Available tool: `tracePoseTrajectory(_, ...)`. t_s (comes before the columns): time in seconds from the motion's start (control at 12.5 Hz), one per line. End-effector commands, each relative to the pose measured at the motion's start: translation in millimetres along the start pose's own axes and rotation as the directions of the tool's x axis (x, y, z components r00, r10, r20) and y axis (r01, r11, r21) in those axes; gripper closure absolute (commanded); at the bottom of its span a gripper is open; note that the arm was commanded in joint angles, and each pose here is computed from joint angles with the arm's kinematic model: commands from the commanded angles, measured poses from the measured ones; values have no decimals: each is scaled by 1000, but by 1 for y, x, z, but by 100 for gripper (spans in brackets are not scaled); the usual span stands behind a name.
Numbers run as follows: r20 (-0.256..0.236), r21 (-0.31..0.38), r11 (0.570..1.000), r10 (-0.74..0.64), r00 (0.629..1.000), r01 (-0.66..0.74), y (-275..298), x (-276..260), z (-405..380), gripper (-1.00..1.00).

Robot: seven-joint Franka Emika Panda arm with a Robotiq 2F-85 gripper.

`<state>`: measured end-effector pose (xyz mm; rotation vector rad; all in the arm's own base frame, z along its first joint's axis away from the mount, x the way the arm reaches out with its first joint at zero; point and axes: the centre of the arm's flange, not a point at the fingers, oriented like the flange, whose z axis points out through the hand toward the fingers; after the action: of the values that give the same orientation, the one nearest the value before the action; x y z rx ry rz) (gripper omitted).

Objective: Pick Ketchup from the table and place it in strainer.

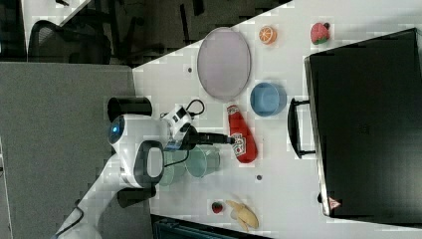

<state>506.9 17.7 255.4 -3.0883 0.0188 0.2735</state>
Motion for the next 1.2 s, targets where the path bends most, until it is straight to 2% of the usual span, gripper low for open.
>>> tracePoseTrajectory(0.08,-45,-14,984,-179,983,179,-2,7,17,-100)
tracePoseTrajectory(0.24,-30,-36,977,-212,977,211,-1,10,40,-100)
tracePoseTrajectory(0.48,-5,-24,976,-217,976,216,-2,11,73,-100)
tracePoseTrajectory(0.72,-27,-18,977,-215,976,214,-1,15,96,-100)
tracePoseTrajectory(0.88,-15,-12,976,-217,976,217,-3,14,107,-100)
tracePoseTrajectory(0.96,-11,-11,976,-218,976,218,-3,13,109,-93)
tracePoseTrajectory(1.2,-25,-15,977,-213,977,213,-1,17,102,-25)
